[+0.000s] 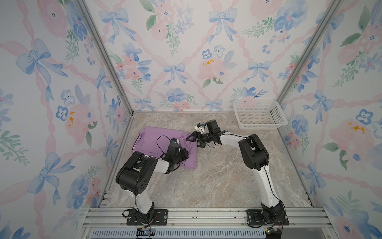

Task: Roll up the long pants
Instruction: Roll the long pant at the center of the board.

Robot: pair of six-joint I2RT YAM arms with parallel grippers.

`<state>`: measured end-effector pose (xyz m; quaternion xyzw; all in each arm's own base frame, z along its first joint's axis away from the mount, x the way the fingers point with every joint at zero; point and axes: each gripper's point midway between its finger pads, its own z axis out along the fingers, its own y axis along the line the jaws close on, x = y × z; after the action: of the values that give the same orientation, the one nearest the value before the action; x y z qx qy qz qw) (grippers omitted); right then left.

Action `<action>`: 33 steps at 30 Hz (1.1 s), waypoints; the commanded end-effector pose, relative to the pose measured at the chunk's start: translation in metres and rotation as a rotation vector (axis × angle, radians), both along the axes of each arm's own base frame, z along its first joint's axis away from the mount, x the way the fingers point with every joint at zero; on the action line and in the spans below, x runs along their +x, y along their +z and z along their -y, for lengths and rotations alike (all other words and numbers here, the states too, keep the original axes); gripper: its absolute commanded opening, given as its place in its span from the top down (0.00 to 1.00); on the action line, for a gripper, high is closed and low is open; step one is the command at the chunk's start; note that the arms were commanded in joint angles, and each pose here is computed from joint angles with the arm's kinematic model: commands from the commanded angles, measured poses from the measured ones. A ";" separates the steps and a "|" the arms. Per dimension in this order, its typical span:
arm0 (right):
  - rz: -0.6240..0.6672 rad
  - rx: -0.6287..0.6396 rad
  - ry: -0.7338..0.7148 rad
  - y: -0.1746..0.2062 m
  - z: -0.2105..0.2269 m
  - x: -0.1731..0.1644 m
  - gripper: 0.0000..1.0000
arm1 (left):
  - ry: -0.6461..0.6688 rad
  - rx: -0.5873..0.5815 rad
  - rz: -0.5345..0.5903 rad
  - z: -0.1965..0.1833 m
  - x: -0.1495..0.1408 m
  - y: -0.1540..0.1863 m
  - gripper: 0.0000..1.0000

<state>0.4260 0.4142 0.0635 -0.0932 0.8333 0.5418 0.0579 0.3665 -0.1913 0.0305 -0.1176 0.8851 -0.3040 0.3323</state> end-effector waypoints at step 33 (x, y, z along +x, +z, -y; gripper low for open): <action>-0.381 -0.203 -0.580 -0.003 0.100 0.024 1.00 | 0.054 0.791 0.530 0.116 -0.042 0.101 0.02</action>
<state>0.4444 0.3155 0.0640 0.2279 0.8683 0.4388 0.0400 0.3202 -0.3192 0.1465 0.0953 0.8083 -0.0104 0.5808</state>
